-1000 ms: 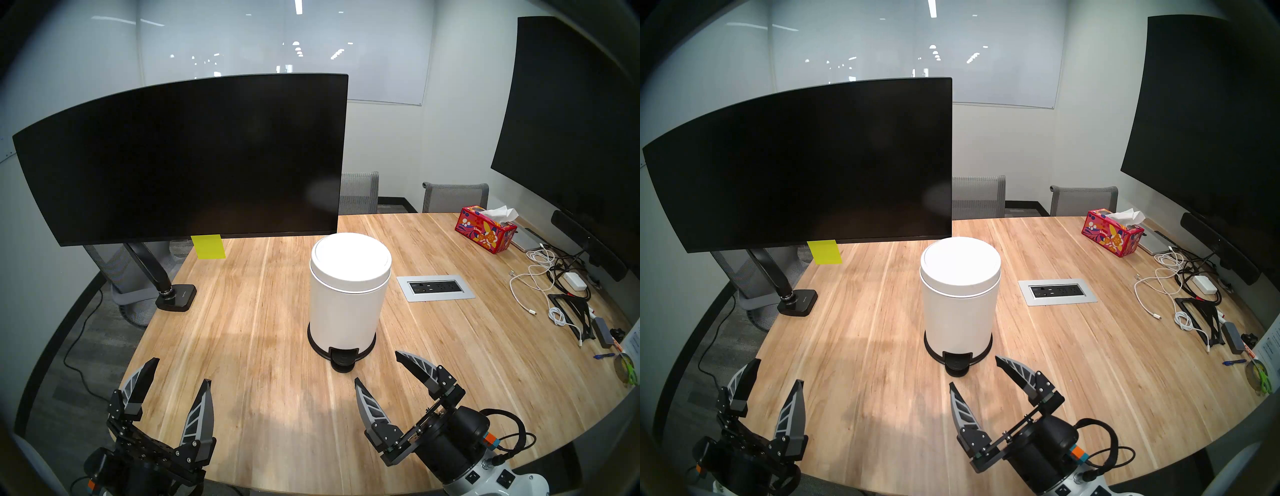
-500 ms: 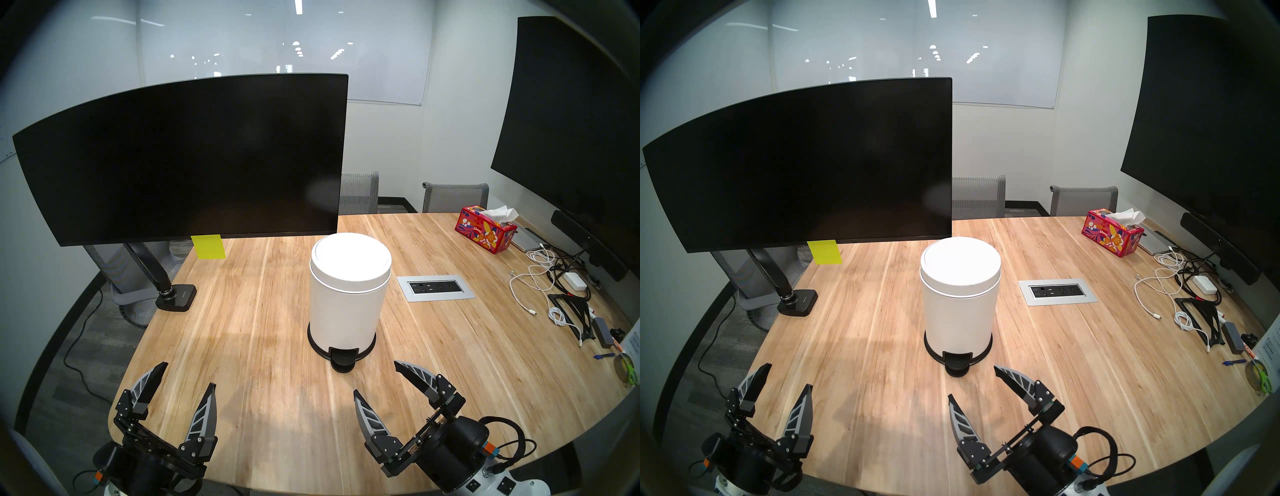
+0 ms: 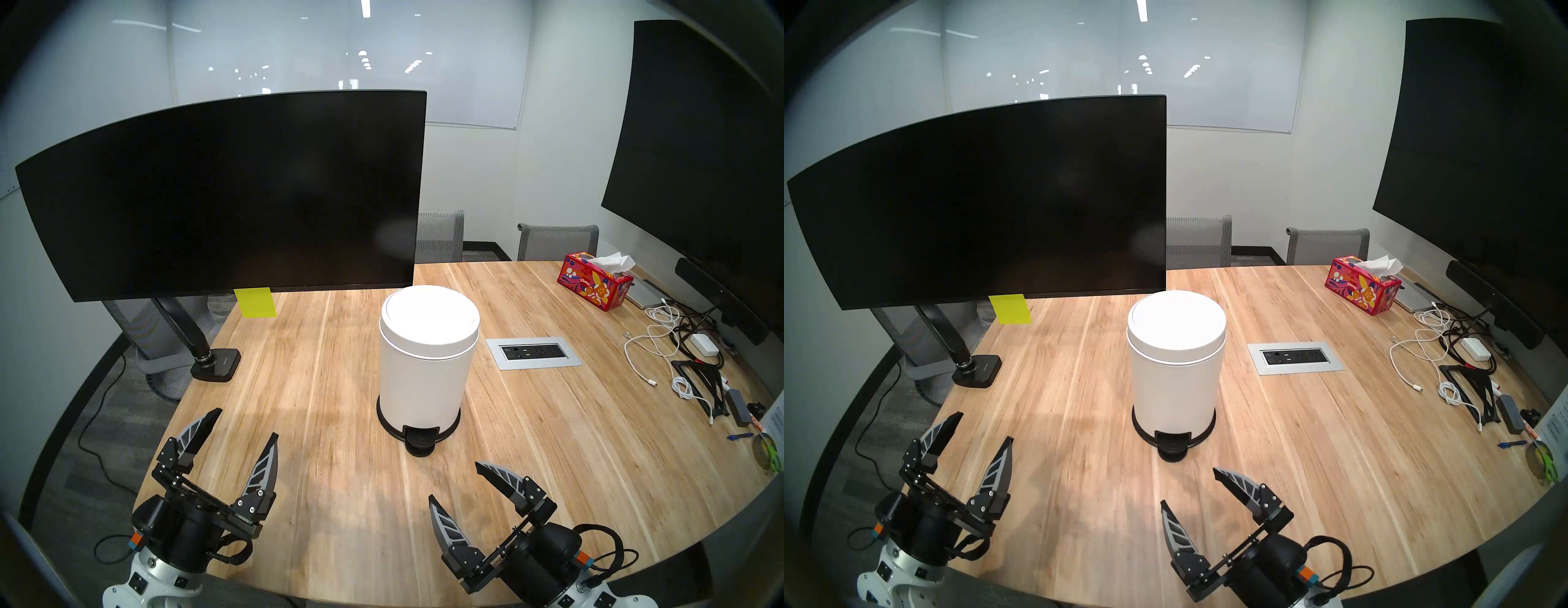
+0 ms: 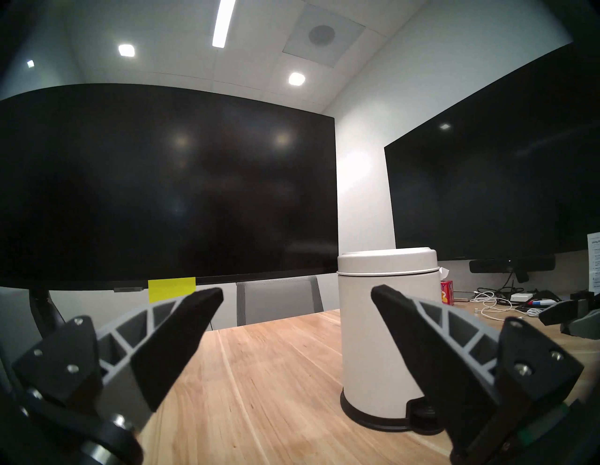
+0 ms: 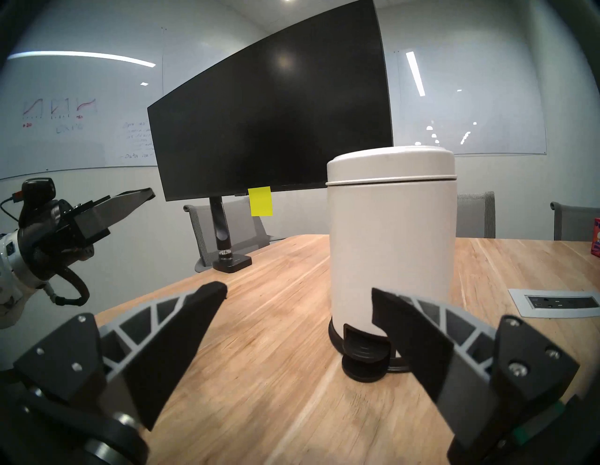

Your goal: Peel the sticky note off the monitor, open the trash can lid and drop the sticker into the trash can

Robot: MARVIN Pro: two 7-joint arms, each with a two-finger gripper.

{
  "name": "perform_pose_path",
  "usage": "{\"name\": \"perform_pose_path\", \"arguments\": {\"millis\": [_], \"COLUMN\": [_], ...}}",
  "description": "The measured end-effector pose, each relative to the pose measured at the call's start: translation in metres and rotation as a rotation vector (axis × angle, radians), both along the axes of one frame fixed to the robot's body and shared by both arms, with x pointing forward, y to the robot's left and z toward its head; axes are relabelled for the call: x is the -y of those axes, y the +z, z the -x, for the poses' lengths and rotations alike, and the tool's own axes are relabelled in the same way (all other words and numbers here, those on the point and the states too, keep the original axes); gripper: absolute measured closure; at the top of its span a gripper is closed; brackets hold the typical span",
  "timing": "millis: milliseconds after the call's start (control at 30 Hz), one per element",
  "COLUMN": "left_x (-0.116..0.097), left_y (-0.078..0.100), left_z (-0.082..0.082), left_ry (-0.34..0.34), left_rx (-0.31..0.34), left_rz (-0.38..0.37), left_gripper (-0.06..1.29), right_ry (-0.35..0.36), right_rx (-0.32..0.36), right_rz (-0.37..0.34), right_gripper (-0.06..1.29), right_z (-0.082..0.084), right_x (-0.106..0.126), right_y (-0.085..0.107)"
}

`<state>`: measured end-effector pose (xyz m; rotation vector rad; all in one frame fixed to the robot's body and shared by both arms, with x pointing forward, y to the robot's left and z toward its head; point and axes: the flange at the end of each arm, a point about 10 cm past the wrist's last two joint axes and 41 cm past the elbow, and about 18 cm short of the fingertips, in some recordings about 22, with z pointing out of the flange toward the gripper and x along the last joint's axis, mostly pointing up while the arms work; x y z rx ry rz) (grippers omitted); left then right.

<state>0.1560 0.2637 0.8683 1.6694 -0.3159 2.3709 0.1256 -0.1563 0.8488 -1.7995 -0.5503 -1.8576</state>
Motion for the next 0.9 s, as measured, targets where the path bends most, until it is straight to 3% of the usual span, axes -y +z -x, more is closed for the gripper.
{"name": "perform_pose_path", "arguments": {"millis": [267, 433, 900], "left_x": [-0.026, -0.035, -0.047], "left_y": [0.004, -0.004, -0.026], "left_z": [-0.025, -0.042, -0.083], "left_ry": [0.063, 0.053, 0.014], "left_rx": [-0.02, -0.069, -0.114], "left_rz": [0.059, 0.146, 0.222], "left_gripper": [-0.02, -0.02, -0.02], "right_ry": [0.002, 0.003, 0.005], "right_rx": [0.028, 0.045, 0.064], "right_rz": [-0.011, -0.015, -0.009], "right_gripper": [0.0, 0.0, 0.0], "right_z": [-0.005, -0.007, -0.004], "right_x": [-0.001, 0.0, 0.005], "right_y": [0.007, 0.011, 0.021]}}
